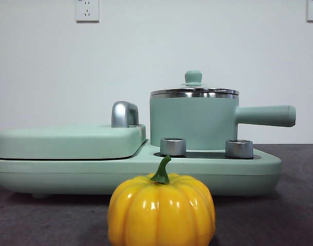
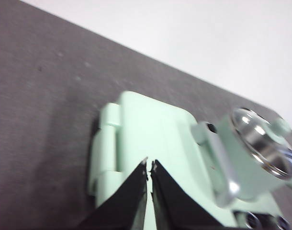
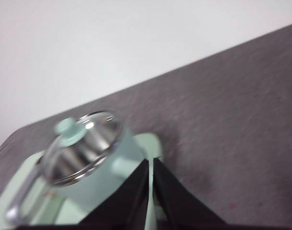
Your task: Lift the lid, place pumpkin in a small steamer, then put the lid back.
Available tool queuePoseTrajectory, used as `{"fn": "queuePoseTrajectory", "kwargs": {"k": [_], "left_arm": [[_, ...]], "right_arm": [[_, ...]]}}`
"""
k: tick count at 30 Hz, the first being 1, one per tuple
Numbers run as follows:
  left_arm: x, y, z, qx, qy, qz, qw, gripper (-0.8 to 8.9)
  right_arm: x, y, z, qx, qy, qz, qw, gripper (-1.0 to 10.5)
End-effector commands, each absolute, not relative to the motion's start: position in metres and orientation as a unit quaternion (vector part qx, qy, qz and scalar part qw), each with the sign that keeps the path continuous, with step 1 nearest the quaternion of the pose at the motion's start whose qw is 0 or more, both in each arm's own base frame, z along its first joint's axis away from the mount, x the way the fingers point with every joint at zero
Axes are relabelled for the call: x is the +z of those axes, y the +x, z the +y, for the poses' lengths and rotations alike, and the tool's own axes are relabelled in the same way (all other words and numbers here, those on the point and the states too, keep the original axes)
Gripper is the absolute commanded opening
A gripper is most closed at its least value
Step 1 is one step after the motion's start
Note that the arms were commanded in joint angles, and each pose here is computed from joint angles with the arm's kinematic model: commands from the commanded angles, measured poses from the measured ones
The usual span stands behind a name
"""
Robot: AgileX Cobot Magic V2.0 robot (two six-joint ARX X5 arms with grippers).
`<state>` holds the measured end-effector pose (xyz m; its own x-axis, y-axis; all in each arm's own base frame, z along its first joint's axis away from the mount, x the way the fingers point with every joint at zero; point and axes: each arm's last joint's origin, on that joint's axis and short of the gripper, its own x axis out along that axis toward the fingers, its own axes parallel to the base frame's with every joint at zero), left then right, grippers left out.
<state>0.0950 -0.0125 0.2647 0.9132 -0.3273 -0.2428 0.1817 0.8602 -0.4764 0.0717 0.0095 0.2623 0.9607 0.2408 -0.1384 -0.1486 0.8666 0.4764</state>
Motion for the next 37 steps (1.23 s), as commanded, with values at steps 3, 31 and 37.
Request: {"fn": "queuePoseTrajectory", "kwargs": {"k": [3,31,37], "left_arm": [[0.302,0.107,-0.017,-0.184,-0.195,0.183,0.946,0.16],[0.33,0.143,-0.039,-0.344,-0.115,0.251,0.898,5.13],[0.329,0.153,-0.048,-0.363,-0.115,0.259,0.888,5.23]], "right_arm": [[0.304,0.07,0.013,0.157,0.209,0.146,0.954,0.1],[0.348,0.102,0.024,0.332,0.118,0.218,0.91,3.6],[0.348,0.102,0.024,0.332,0.118,0.218,0.91,4.5]]}}
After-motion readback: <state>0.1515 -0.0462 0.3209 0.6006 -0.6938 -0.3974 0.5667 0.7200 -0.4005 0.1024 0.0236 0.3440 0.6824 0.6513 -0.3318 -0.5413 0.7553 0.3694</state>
